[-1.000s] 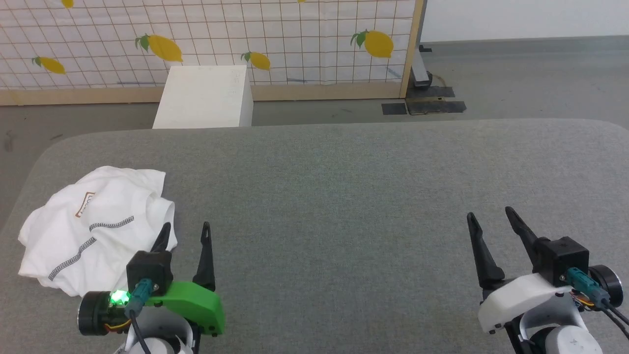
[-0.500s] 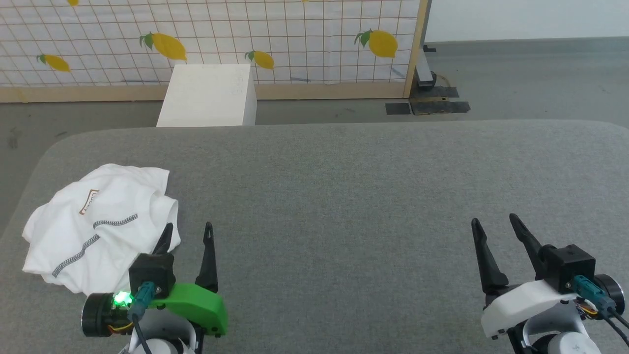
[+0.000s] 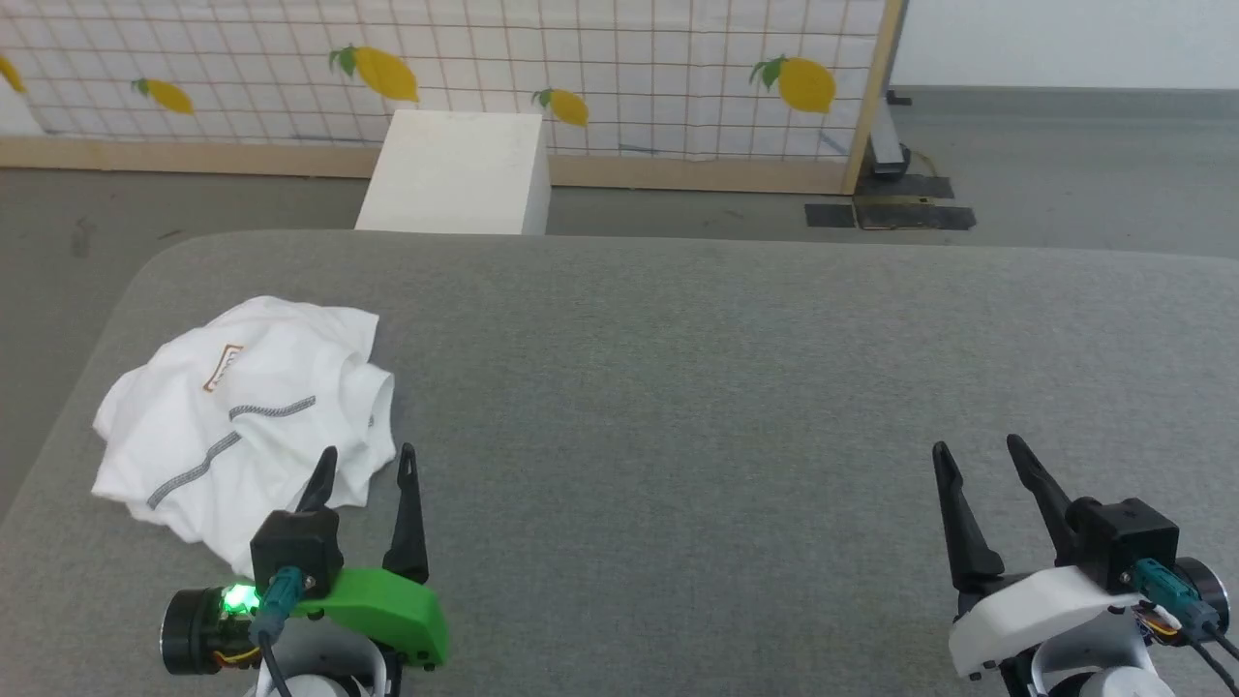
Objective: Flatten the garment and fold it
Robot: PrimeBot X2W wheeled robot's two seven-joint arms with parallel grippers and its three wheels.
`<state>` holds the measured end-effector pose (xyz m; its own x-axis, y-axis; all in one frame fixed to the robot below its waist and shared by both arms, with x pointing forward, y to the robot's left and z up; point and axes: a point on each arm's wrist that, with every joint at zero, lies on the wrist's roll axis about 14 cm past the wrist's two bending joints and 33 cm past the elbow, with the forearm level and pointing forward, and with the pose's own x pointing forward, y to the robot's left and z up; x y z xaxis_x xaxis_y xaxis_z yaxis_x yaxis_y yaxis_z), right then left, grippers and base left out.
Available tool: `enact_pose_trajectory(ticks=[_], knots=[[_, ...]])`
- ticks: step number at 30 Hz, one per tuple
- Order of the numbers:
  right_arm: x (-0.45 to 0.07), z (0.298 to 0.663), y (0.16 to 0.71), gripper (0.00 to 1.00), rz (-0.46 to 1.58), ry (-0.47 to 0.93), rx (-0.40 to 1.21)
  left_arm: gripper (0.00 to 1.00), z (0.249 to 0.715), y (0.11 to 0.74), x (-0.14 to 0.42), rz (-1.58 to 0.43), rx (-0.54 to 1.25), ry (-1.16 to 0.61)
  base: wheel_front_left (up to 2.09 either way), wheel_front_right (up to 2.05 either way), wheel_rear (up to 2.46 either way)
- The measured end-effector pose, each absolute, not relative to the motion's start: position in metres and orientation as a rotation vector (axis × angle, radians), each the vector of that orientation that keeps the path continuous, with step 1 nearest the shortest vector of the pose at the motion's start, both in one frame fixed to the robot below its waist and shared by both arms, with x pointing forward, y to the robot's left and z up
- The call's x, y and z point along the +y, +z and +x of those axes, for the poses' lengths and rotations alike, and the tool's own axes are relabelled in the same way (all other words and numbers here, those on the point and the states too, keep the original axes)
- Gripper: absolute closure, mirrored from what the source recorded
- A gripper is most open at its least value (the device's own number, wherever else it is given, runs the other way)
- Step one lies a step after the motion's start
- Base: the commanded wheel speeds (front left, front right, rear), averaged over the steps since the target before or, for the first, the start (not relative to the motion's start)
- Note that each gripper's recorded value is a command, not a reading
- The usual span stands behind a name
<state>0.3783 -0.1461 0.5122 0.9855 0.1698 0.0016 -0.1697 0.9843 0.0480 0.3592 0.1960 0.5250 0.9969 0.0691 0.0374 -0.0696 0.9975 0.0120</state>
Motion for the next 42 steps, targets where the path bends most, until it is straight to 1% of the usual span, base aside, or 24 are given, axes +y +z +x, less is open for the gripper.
enact_pose_trajectory(ticks=[18, 42], knots=[[-0.098, 0.394, 0.501, 0.00, 0.079, 0.305, 0.021, 0.00, 0.327, 0.517, 0.239, -0.010, -0.031, 0.226, 0.00, 0.00, 0.00], [-0.028, 0.397, 0.486, 0.00, 0.091, 0.506, 0.046, 0.00, 0.269, 0.507, 0.286, -0.024, -0.029, 0.441, 0.00, 0.00, 0.00]])
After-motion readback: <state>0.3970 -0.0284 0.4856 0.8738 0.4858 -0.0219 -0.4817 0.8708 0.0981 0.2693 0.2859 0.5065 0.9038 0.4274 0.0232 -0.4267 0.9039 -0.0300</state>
